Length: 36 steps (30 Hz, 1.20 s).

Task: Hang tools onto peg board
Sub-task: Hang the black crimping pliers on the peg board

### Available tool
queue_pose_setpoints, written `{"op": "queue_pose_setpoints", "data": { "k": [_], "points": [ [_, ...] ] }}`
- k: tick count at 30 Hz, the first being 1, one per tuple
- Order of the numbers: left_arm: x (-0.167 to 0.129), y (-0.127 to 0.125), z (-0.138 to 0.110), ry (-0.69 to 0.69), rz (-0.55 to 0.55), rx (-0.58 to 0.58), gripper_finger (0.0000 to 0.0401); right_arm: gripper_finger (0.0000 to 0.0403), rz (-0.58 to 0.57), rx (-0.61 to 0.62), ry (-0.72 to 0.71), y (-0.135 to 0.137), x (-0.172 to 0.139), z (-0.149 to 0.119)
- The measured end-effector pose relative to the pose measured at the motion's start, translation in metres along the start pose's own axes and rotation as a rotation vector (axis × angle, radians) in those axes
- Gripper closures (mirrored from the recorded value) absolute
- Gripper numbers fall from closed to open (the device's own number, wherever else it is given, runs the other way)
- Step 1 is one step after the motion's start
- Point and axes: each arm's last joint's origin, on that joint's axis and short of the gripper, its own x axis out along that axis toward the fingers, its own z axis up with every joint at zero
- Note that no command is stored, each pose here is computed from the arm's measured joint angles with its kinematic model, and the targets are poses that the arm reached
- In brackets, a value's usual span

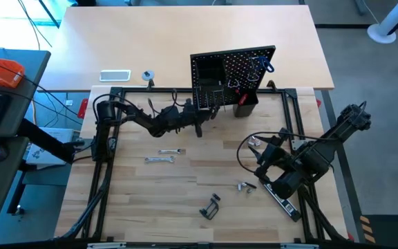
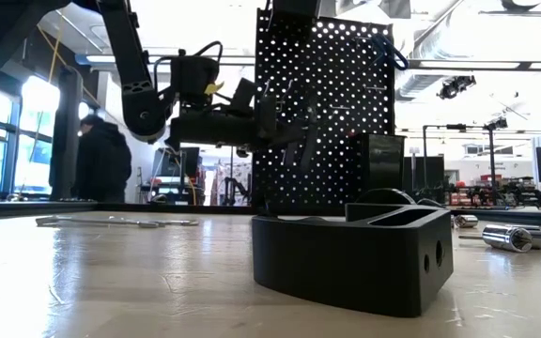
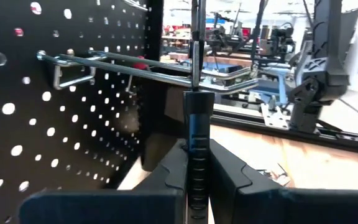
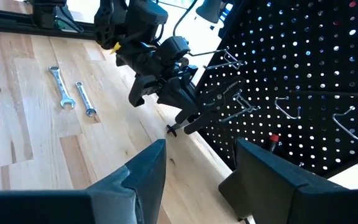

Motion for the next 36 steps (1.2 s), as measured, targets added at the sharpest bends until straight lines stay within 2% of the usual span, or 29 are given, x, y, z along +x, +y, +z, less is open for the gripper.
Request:
{"op": "queue_pose_setpoints", "data": {
  "k": [6, 11, 20, 36],
  "points": [
    [0.007, 0.003, 0.002, 0.024, 0.012, 0.015, 0.0377, 0.0217, -0.004, 0.005, -0.004, 0.000, 0.000, 0.000],
    [0.018, 0.003, 0.008, 0.042, 0.014, 0.027, 0.0360, 0.0217, -0.005, 0.024, -0.006, 0.000, 0.000, 0.000],
    [0.018, 0.008, 0.007, 0.067, 0.038, 0.022, 0.0350, 0.0217, 0.001, 0.036, -0.001, 0.000, 0.000, 0.000],
    [0.015, 0.008, 0.002, 0.090, 0.045, -0.006, 0.0240, 0.0217, 0.018, 0.034, 0.026, 0.000, 0.000, -0.001]
  ]
}}
